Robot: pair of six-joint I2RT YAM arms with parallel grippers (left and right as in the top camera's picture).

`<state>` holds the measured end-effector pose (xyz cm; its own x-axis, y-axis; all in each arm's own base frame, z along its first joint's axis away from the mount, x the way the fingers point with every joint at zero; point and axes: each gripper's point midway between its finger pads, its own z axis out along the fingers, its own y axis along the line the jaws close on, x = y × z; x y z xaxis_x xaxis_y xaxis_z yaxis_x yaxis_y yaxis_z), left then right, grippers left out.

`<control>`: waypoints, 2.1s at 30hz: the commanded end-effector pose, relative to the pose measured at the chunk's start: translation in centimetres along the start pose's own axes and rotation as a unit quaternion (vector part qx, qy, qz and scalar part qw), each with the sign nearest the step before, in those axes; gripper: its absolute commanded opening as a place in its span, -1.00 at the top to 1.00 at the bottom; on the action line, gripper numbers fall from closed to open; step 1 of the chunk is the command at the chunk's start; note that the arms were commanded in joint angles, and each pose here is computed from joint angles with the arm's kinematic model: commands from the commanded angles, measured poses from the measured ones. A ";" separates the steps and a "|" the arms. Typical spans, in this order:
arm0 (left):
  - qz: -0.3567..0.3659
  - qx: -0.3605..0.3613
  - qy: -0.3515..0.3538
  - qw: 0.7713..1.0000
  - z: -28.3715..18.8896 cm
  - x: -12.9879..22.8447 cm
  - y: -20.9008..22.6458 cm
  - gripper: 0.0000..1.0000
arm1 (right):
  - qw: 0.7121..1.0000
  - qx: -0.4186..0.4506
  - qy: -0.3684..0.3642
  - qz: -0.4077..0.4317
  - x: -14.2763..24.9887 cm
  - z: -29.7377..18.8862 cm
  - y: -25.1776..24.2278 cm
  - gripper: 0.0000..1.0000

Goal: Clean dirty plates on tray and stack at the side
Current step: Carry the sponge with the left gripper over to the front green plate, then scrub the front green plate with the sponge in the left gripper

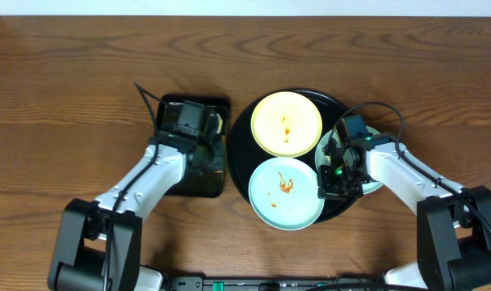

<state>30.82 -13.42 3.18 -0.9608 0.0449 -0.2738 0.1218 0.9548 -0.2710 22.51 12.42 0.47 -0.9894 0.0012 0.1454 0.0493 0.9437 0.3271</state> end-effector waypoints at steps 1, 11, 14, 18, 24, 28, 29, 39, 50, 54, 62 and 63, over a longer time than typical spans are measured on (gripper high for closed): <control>0.010 0.026 0.003 1.000 0.3 0.3 -1.9 0.85 | 1.000 0.020 0.007 -0.005 0.3 0.4 -0.3 0.97; 0.013 -0.020 -0.039 0.999 -1.5 -1.9 -0.9 0.85 | 1.000 0.020 0.008 -0.006 0.4 0.4 -0.4 0.97; 0.019 -0.010 -0.073 0.997 -3.2 -3.3 -1.7 0.85 | 1.000 0.020 0.008 -0.006 0.4 0.4 -0.4 0.97; 0.025 -0.013 -0.121 0.992 -5.5 -4.8 -2.0 0.85 | 1.000 0.020 0.007 -0.006 0.4 0.4 -0.4 0.97; 0.041 -0.020 -0.181 0.982 -8.3 -6.6 -2.3 0.85 | 0.999 0.030 -0.006 -0.010 -0.3 0.4 -0.6 0.97; 0.045 -0.009 -0.211 0.976 -9.8 -7.4 -2.9 0.85 | 0.999 0.027 -0.027 -0.017 -1.3 0.4 -0.4 0.98; 0.046 -0.007 -0.218 0.975 -10.2 -7.5 -3.1 0.85 | 0.999 0.027 -0.028 -0.018 -1.4 0.4 -0.4 0.98; 0.042 0.119 -0.177 0.976 -10.0 -5.7 -8.3 0.85 | 0.999 0.026 -0.034 -0.027 -1.6 0.3 -0.3 0.98; 0.035 0.170 -0.029 0.984 -2.9 2.0 -17.3 0.86 | 0.999 0.026 -0.031 -0.026 -1.5 0.3 -0.4 0.97; -0.004 0.164 0.016 0.986 -0.1 4.3 -18.8 0.85 | 0.999 0.027 -0.029 -0.025 -1.4 0.4 -0.4 0.97; -0.012 0.119 0.041 0.992 4.2 5.8 -17.7 0.85 | 0.999 0.028 -0.026 -0.024 -1.2 0.4 -0.5 0.98; -0.018 0.099 0.040 0.994 4.4 5.7 -16.8 0.85 | 0.999 0.028 -0.026 -0.024 -1.2 0.4 -0.5 0.97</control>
<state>22.74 -31.27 2.32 -0.9795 0.1046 -0.1722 0.1787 0.8454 -0.5033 23.80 12.60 0.33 -0.9965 -0.0160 0.0823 0.0119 0.9448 0.3274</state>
